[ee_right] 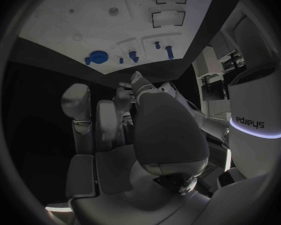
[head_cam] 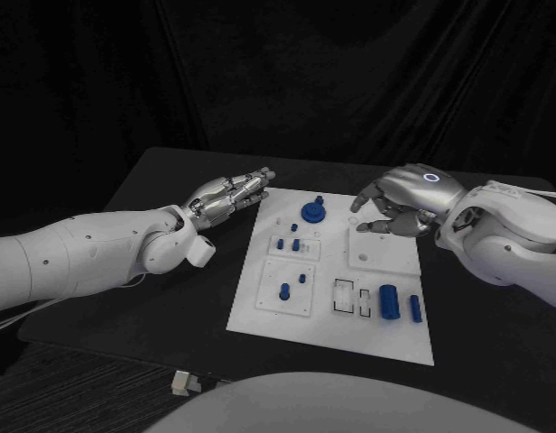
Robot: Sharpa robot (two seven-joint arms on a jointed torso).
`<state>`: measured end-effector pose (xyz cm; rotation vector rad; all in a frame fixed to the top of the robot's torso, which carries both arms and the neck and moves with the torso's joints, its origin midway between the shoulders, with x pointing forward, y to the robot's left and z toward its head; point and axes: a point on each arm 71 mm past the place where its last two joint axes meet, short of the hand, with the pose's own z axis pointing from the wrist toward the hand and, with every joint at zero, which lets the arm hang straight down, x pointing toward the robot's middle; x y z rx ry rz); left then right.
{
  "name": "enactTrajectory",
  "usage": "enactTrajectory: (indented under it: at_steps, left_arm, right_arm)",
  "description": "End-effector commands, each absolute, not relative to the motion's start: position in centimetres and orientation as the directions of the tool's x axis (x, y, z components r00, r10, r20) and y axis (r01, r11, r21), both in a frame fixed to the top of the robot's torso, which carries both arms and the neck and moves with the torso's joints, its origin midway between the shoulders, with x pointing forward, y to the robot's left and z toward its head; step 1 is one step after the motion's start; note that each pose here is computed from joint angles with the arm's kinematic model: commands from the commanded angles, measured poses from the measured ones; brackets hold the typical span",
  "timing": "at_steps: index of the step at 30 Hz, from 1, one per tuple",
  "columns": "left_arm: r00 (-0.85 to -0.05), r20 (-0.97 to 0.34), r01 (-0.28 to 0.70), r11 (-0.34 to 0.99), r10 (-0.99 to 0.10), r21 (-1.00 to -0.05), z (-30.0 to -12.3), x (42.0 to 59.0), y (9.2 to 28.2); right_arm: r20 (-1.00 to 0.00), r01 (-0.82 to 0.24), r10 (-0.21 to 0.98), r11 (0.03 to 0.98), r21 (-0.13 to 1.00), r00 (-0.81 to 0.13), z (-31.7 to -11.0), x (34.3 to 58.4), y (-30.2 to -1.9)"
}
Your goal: Assemble the parts on the task board
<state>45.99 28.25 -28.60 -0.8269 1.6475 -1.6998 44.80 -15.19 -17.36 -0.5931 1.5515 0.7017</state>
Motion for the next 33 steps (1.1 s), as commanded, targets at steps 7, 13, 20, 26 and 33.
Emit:
enactTrajectory:
  at_steps: [7, 13, 20, 26, 33]
  left_arm:
    - [-0.609, 0.022, 0.102, -0.105, -0.793, -0.989, -27.8, 46.0, 28.1]
    - [-0.614, 0.025, 0.097, -0.108, -0.789, -0.989, -27.9, 46.0, 27.9]
    - [-0.617, 0.028, 0.095, -0.110, -0.787, -0.989, -27.9, 46.0, 27.9]
    - [-0.615, 0.028, 0.095, -0.109, -0.788, -0.990, -27.9, 46.0, 28.0]
    - [-0.615, 0.028, 0.094, -0.109, -0.788, -0.990, -27.9, 45.9, 28.0]
  right_arm:
    - [-0.913, -0.376, 0.076, 0.895, 0.240, -0.402, -19.7, 45.6, -20.1]
    - [-0.867, -0.255, 0.019, 0.953, 0.167, -0.498, -21.1, 45.4, -21.6]
    - [-0.803, -0.183, -0.009, 0.975, 0.124, -0.596, -22.1, 45.0, -22.1]
    - [-0.742, -0.147, -0.024, 0.984, 0.101, -0.670, -23.1, 44.4, -22.0]
    - [-0.712, -0.144, -0.031, 0.985, 0.098, -0.701, -24.2, 43.8, -21.4]
